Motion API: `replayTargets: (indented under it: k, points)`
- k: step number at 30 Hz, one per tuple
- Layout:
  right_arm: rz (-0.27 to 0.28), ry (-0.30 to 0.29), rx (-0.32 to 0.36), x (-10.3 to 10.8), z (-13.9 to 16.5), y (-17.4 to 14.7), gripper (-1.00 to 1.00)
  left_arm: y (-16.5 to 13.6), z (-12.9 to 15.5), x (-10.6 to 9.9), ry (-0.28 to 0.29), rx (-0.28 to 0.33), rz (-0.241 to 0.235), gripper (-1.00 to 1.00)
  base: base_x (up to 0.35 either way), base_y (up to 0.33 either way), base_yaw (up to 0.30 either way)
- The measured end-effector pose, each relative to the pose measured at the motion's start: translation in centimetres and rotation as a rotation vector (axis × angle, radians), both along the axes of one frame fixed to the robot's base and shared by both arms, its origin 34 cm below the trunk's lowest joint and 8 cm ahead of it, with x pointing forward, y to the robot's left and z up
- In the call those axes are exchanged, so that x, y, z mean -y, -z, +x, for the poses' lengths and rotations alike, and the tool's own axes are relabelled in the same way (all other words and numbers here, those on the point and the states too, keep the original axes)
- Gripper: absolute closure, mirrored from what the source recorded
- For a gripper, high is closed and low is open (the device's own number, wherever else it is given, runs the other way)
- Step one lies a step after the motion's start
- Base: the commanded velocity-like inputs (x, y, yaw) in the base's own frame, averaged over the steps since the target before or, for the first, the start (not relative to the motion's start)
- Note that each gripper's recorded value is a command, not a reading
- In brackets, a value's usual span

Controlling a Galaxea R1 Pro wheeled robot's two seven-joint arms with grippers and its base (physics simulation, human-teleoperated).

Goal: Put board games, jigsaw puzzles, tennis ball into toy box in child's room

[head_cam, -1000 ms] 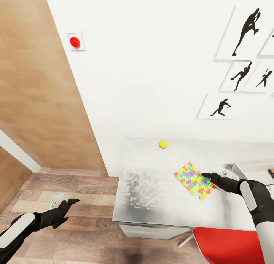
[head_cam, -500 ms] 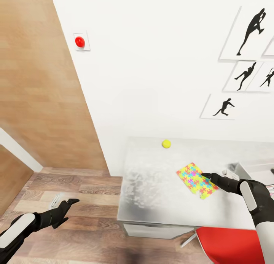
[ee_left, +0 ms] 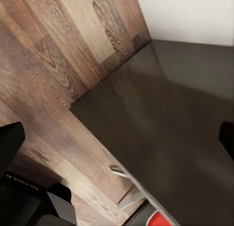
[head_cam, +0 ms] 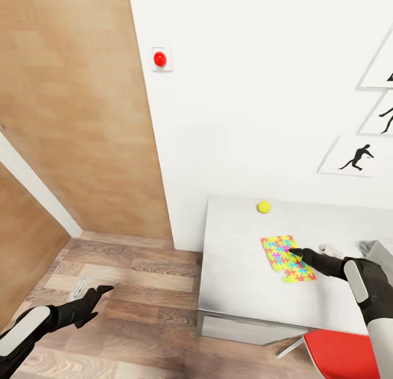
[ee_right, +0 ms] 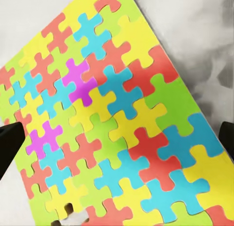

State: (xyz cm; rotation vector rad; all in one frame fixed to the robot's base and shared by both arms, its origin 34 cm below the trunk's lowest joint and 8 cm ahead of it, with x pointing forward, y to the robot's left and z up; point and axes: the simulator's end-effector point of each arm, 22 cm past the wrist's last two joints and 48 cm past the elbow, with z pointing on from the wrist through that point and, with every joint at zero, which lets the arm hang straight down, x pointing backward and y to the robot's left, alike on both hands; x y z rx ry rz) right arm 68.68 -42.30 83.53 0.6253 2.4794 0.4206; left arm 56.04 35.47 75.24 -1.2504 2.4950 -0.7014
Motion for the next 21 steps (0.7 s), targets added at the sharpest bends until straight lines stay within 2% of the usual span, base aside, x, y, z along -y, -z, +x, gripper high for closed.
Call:
replayTargets:
  k: [21]
  points:
    - [0.001,0.000,0.001,-0.03,0.00,-0.02,-1.00,0.00,-0.01,-0.05,0.000,-0.001,0.001,-1.00,-0.003,0.013,0.026]
